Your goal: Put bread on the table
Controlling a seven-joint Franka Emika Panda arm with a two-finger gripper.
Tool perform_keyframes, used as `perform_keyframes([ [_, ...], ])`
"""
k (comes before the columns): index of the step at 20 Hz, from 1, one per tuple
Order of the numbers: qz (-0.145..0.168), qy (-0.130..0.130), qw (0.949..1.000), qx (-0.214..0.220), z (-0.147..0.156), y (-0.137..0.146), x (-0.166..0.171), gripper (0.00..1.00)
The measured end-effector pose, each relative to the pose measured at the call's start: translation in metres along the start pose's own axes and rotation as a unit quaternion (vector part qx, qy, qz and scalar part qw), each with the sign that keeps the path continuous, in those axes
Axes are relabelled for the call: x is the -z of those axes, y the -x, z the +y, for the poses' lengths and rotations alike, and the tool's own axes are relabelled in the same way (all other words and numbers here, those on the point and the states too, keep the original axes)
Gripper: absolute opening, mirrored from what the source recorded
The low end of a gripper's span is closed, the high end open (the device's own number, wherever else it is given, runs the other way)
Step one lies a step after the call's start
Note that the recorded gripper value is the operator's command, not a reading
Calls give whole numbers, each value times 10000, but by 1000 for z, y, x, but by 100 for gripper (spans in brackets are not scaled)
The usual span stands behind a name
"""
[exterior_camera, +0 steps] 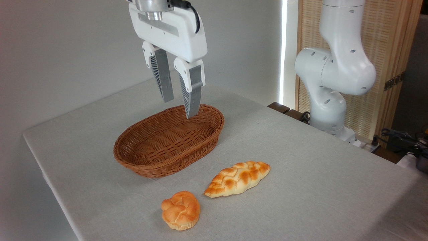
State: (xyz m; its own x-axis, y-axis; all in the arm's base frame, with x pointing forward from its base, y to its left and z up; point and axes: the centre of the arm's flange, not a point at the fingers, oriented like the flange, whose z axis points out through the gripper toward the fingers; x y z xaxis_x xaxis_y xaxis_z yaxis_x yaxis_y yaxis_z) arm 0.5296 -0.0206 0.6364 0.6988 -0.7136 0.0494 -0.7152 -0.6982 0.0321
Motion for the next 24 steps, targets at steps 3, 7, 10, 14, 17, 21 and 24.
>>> perform_keyframes([
  [3,-57,56,10000,4,-4,-3,-9,100],
  [7,-104,102,9999,8,-7,-5,-16,100],
  [10,-137,92,9999,14,-8,-5,-17,100],
  [14,-203,21,9998,54,-10,-3,-17,100],
  [17,-208,18,9998,60,-11,-3,-17,100],
  [21,-218,28,9997,72,-12,-3,-19,100],
  [24,-218,28,9997,82,-13,-3,-19,100],
])
